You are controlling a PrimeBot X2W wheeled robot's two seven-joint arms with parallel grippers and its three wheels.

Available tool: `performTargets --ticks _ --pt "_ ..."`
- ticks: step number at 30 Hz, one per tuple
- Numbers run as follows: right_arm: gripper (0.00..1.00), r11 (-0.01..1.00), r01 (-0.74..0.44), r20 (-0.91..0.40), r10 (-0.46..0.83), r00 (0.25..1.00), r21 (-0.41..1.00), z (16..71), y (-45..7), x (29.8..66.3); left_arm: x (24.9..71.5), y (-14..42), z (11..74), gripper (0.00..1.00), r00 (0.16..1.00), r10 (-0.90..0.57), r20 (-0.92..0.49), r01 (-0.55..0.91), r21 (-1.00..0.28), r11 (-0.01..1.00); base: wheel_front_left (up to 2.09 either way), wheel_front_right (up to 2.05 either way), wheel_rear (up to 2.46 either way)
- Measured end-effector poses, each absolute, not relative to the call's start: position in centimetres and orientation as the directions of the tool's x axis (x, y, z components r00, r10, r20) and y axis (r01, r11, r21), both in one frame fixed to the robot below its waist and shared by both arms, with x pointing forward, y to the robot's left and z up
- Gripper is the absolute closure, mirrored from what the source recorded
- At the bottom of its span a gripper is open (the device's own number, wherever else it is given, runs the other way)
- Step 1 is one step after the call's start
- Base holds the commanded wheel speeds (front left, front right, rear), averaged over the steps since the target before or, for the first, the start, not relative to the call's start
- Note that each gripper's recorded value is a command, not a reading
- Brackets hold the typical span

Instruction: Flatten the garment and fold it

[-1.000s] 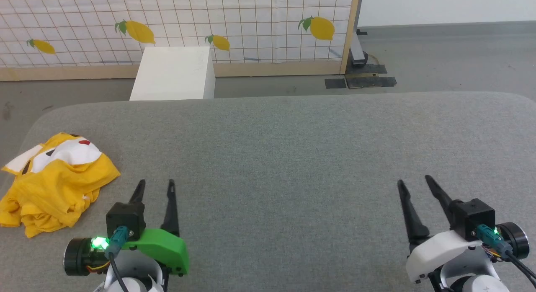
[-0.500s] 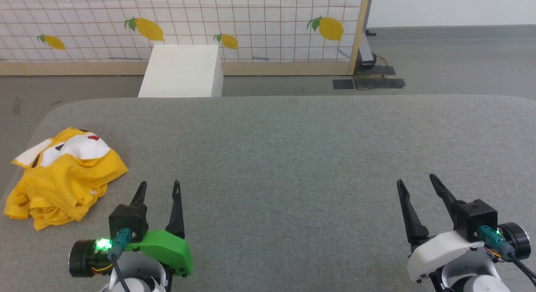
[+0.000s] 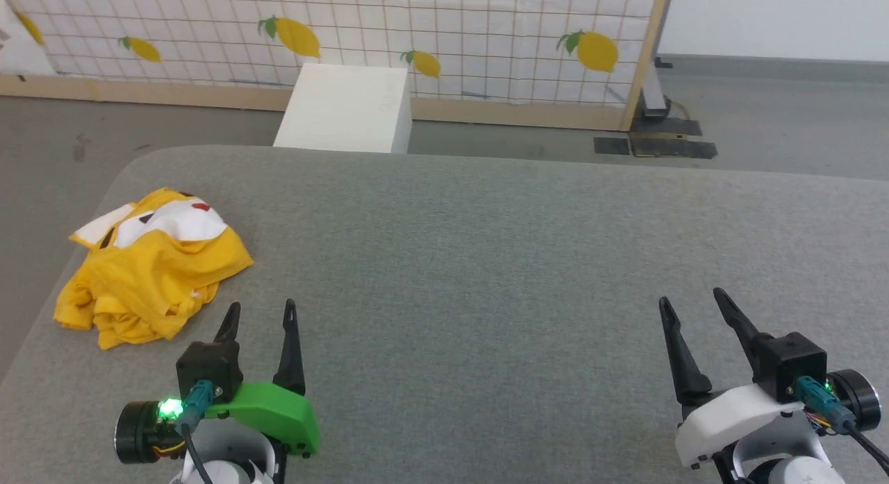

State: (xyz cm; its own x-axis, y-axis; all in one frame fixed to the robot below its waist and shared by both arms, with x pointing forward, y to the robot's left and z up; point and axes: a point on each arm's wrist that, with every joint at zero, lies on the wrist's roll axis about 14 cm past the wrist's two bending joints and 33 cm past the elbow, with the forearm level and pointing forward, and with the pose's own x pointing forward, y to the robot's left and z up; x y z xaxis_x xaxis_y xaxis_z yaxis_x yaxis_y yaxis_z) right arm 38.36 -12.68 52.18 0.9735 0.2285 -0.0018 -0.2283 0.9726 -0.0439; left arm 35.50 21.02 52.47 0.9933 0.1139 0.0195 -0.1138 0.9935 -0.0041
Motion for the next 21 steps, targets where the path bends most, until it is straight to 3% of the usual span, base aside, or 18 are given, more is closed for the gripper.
performTargets --ticks 21 --pt "0.0 0.936 -0.35 0.017 0.351 0.936 -0.039 52.3 -8.2 39.5 32.3 25.7 52.8 0.0 0.961 0.274 0.045 -0.273 -0.029 0.962 0.0 0.0 0.0"
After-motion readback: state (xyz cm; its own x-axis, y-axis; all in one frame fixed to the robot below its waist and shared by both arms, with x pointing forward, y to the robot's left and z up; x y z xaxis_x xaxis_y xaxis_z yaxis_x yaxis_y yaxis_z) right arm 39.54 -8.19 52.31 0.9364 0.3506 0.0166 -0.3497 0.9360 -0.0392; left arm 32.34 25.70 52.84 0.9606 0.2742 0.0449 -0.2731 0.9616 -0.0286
